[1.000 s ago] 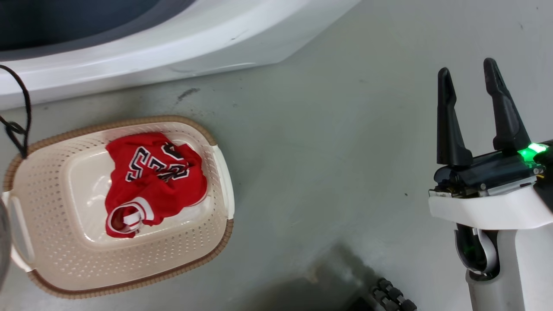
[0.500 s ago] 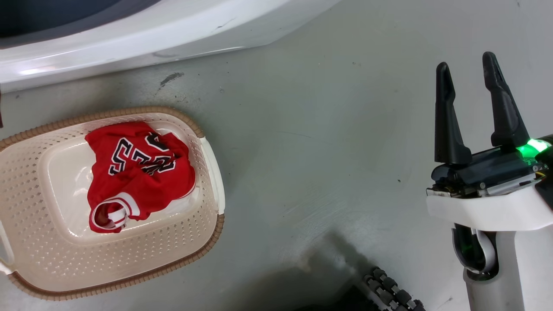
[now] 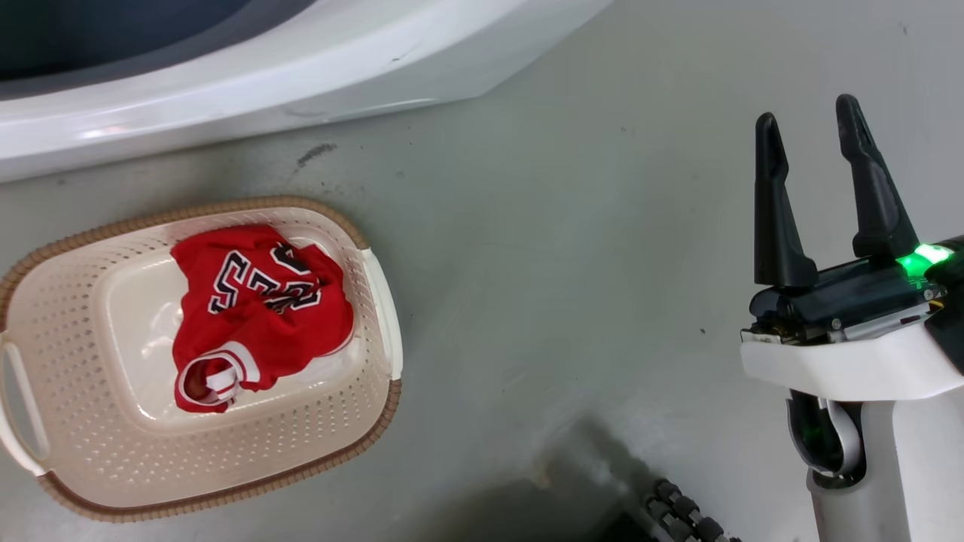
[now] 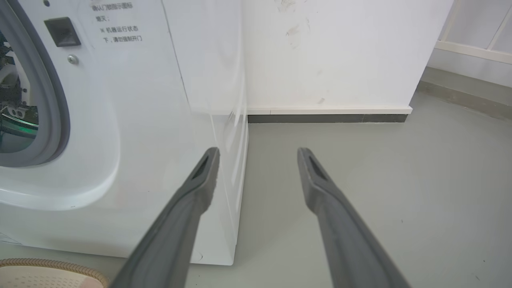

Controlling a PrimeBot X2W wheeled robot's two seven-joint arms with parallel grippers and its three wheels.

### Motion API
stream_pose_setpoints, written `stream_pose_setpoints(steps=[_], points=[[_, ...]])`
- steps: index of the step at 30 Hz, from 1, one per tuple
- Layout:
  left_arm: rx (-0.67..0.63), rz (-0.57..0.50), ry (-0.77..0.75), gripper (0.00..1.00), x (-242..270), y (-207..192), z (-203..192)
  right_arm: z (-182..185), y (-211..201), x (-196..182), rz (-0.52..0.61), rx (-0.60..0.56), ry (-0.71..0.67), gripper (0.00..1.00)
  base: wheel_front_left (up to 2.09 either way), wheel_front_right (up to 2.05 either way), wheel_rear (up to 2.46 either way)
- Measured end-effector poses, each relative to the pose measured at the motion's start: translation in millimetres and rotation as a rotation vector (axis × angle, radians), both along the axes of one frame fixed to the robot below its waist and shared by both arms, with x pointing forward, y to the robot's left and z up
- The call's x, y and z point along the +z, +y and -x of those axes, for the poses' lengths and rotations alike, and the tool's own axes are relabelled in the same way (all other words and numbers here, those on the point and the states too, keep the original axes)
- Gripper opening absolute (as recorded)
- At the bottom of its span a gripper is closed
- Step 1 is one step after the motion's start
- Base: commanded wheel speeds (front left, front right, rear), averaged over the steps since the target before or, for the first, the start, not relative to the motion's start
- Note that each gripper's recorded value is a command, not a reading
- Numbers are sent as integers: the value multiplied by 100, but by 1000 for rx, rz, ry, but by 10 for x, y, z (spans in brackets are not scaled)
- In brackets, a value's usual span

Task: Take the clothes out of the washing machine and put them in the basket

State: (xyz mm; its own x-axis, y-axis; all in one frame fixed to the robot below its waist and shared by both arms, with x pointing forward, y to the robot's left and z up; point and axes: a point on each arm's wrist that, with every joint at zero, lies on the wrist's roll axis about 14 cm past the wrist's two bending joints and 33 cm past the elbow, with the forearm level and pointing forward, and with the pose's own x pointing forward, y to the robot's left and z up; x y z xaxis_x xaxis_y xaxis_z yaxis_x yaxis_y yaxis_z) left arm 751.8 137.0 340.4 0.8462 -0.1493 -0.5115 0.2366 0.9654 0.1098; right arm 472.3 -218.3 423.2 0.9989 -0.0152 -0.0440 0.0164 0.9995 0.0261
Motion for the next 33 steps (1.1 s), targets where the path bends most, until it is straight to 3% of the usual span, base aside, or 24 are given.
stream_pose_setpoints(steps=[10,33], points=[[-44,67,-141,0,461,-189,207,88,83,224,-5,17,-40,100,0,0,0],[-116,184,-354,0,1321,-227,1525,514,411,914,-15,95,-181,100,0,0,0]])
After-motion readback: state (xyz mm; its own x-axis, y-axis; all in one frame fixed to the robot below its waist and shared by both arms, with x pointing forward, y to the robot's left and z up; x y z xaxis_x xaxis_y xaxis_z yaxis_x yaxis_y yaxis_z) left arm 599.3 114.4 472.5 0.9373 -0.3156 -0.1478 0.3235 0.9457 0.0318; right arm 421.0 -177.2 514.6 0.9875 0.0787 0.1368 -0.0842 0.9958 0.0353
